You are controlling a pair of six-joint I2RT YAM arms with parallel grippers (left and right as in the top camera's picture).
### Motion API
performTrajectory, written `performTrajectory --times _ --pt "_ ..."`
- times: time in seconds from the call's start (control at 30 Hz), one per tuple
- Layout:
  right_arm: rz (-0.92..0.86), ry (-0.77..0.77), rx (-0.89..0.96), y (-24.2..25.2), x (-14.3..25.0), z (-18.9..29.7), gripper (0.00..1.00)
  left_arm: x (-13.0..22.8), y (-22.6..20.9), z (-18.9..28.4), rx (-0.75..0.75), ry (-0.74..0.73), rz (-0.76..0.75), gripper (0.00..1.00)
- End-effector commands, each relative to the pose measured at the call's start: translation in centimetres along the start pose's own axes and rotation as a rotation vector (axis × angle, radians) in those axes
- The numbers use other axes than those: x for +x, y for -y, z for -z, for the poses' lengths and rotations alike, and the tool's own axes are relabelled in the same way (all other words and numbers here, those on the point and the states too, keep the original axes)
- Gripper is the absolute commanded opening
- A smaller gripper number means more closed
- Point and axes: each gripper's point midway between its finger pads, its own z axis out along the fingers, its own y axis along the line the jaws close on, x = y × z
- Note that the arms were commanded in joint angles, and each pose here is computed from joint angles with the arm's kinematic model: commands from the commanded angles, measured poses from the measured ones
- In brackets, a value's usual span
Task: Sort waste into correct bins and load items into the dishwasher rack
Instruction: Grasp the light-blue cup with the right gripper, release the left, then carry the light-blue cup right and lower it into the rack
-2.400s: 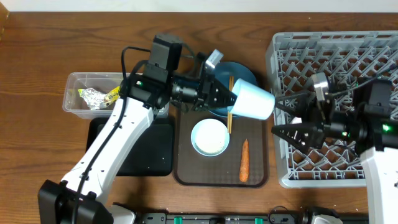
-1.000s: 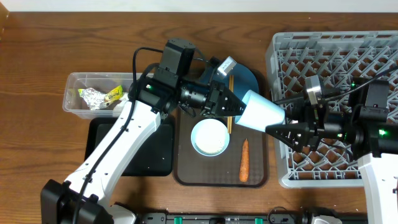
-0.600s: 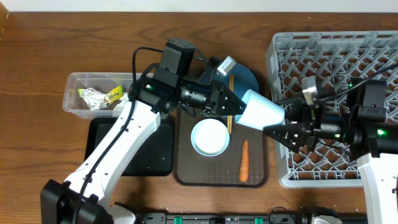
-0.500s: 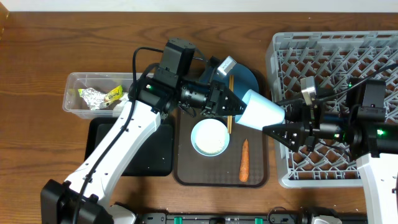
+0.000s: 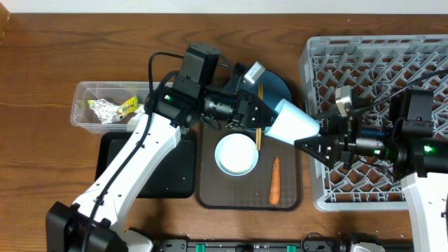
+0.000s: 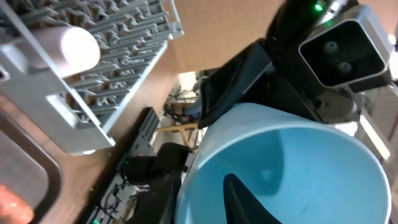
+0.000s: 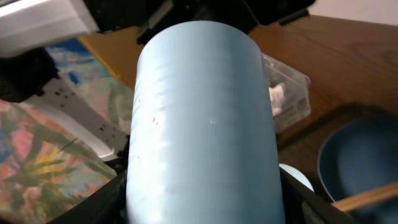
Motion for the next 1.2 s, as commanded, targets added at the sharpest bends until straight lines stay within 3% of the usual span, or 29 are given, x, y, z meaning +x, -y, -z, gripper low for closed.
performTrajectory --times 0.0,0.37,0.7,0.97,1.17 --pt "-0.012 -0.038 0.069 0.7 0.3 -0.1 0.51 -1.0 -0.9 0.2 -0.068 0.055 -0.03 0.27" --pt "-0.275 -0.08 0.461 7.1 1.4 2.3 0.46 -4.7 -6.4 3.7 -0.367 0.272 -0.037 0.32" --pt "-0.428 -0.093 0.983 11.4 1.4 8.7 0.46 -4.9 -12.9 8.4 -0.787 0.387 0.018 0.42" --pt "-0.489 -0.194 1.172 12.5 0.0 12.0 0.46 -4.4 -14.6 10.3 -0.927 0.418 0.053 0.79" --pt "-0.571 -0.315 1.206 16.1 1.3 12.0 0.45 -4.4 -14.6 10.3 -0.927 0.417 0.053 0.9"
